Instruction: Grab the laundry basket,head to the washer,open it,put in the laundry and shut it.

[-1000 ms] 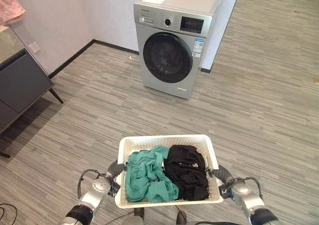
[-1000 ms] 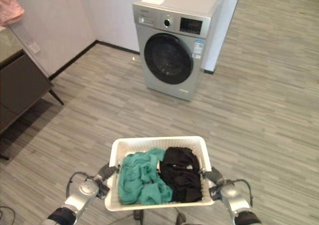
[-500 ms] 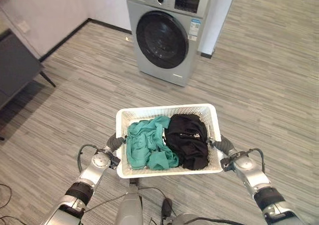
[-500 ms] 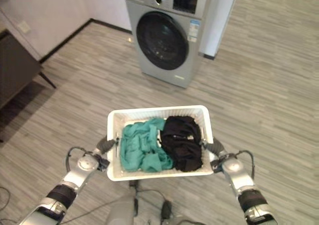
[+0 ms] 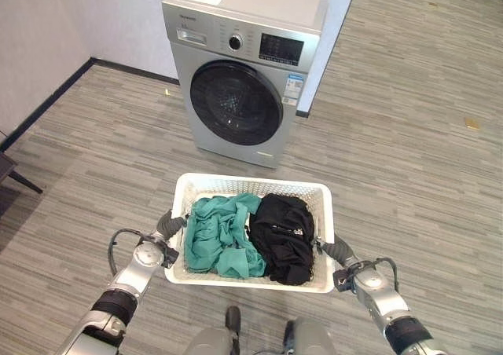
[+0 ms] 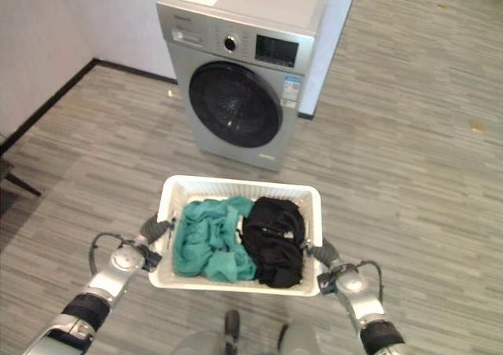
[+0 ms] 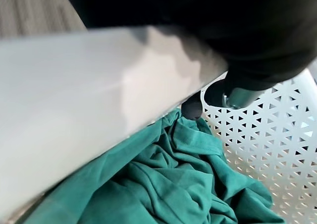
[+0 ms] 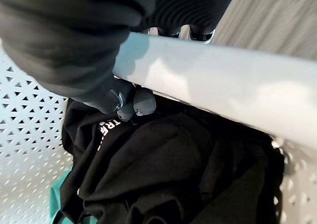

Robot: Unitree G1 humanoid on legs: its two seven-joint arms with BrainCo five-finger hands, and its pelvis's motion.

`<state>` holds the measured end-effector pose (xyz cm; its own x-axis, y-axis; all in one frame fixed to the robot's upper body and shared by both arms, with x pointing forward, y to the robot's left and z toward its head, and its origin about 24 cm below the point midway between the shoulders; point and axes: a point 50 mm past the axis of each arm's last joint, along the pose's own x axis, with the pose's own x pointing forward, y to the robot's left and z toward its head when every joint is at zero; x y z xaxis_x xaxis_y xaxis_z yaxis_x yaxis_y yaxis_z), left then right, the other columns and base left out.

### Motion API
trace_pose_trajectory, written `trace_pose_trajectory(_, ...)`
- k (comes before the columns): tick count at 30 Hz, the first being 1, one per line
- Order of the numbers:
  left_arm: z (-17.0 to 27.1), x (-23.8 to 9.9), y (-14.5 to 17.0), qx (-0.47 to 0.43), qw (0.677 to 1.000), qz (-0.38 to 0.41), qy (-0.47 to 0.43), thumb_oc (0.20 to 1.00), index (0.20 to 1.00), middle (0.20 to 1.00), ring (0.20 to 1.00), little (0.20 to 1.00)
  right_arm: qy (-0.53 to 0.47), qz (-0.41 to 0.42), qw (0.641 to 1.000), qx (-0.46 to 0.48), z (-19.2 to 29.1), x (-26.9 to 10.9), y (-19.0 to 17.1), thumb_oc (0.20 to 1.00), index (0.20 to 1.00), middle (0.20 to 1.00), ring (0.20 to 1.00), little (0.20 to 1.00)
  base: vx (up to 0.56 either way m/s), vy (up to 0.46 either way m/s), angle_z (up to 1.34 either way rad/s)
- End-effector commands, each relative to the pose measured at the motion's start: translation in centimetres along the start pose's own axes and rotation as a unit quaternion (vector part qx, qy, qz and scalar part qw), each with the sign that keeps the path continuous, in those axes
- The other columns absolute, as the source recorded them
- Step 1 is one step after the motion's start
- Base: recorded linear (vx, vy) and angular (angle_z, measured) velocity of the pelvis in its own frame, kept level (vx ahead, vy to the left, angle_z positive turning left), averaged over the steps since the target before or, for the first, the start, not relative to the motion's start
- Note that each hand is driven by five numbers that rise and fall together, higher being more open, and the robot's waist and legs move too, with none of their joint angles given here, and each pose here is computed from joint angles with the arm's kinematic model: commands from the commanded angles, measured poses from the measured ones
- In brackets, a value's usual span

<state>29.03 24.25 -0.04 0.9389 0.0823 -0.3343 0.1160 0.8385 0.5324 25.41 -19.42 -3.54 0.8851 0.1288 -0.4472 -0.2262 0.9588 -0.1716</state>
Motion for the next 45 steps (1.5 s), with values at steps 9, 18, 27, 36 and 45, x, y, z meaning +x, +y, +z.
trace_pose_trajectory(9, 2.6, 0.3, 6.3, -0.004, 0.992, 0.111, -0.06, 0.2, 0.2, 0.2, 0.2, 0.2, -0.02, -0.077, 0.997, -0.024, 0.9, -0.5, -4.5, 0.2, 0.2, 0.2, 0.2, 0.2, 0.43, 0.022, 0.35)
trace_pose_trajectory(18, 1.3, 0.3, 3.6, -0.046, 0.995, 0.083, -0.038, 0.2, 0.2, 0.2, 0.2, 0.2, 0.043, -0.1, 0.994, -0.008, -2.7, -2.1, -5.5, 0.2, 0.2, 0.2, 0.2, 0.2, 0.32, -0.073, 0.14)
trace_pose_trajectory(27, -0.4, -0.7, 4.1, -0.045, 0.994, 0.095, -0.022, 0.2, 0.2, 0.2, 0.2, 0.2, 0.053, -0.092, 0.994, -0.019, -3.3, -2.0, -5.0, 0.2, 0.2, 0.2, 0.2, 0.2, 0.19, 0.167, -0.94)
trace_pose_trajectory(36, -1.3, -1.6, 6.1, -0.056, 0.989, 0.136, -0.02, 0.2, 0.2, 0.2, 0.2, 0.2, 0.032, -0.096, 0.995, 0.001, -3.2, -3.0, -4.6, 0.2, 0.2, 0.2, 0.2, 0.2, 0.02, 0.131, -0.51)
trace_pose_trajectory(45, -2.4, -8.6, 10.7, -0.019, 0.961, 0.269, -0.064, 0.2, 0.2, 0.2, 0.2, 0.2, -0.031, -0.139, 0.989, -0.043, -2.0, -9.3, -7.4, 0.2, 0.2, 0.2, 0.2, 0.2, -0.03, -0.013, -0.19)
